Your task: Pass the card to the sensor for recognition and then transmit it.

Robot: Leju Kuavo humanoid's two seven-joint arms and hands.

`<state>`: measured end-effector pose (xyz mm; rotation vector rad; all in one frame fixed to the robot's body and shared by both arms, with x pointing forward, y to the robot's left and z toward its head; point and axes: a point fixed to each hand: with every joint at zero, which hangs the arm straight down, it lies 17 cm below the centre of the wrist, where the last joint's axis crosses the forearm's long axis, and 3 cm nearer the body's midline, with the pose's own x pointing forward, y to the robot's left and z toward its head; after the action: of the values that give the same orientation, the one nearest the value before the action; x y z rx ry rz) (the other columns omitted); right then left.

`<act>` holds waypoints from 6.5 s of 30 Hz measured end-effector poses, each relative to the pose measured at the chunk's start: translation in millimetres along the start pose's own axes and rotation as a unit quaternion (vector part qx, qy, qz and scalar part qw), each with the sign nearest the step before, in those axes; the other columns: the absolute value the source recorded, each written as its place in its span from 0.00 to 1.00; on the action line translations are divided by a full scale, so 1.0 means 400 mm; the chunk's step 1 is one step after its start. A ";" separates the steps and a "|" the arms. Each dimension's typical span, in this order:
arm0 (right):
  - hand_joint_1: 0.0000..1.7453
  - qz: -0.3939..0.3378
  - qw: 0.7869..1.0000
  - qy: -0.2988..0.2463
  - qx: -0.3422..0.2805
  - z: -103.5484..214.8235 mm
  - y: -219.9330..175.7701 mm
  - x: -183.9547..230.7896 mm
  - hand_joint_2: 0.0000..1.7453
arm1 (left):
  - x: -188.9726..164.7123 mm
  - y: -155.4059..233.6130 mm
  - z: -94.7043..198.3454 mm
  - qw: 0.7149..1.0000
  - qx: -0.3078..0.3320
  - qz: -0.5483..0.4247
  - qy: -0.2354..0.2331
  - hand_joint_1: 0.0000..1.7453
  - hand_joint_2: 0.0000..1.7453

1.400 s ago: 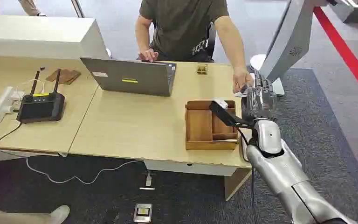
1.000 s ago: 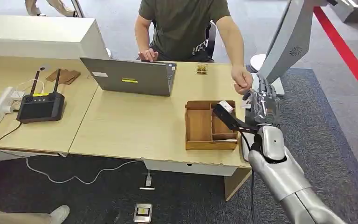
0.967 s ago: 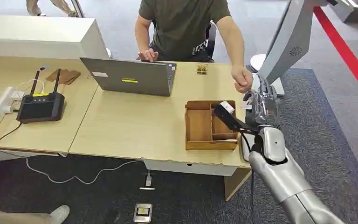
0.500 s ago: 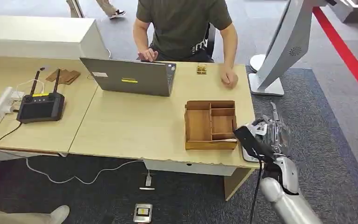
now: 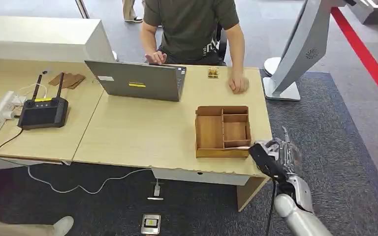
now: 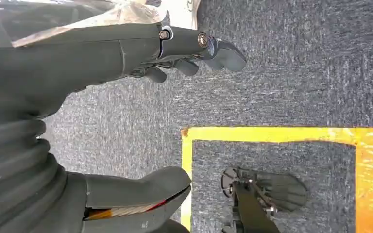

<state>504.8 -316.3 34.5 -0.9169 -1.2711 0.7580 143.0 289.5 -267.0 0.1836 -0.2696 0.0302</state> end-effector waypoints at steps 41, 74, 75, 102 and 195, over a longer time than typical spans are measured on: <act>1.00 0.122 0.989 -0.077 -0.043 -0.027 -0.165 0.217 1.00 | -0.019 0.021 -0.003 1.000 0.003 0.017 0.015 0.00 1.00; 1.00 0.065 0.990 -0.122 0.000 -0.150 -0.166 0.534 1.00 | 0.122 -0.058 0.011 0.996 -0.035 -0.077 -0.004 0.00 1.00; 1.00 0.066 0.990 -0.122 0.001 -0.149 -0.163 0.536 1.00 | 0.120 -0.058 0.011 0.996 -0.035 -0.076 -0.004 0.00 1.00; 0.00 -0.077 0.986 -0.144 -0.014 0.134 -0.159 0.400 1.00 | 0.017 -0.032 0.005 0.999 -0.027 -0.047 0.003 0.00 1.00; 0.00 0.317 0.943 -0.094 0.031 0.016 0.069 0.279 1.00 | 0.042 -0.038 0.007 0.996 -0.023 -0.089 -0.005 0.00 1.00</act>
<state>516.4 -204.9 60.5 -1.2439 -1.1055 1.4100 159.2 274.3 -262.7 0.1623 -0.2625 -0.1529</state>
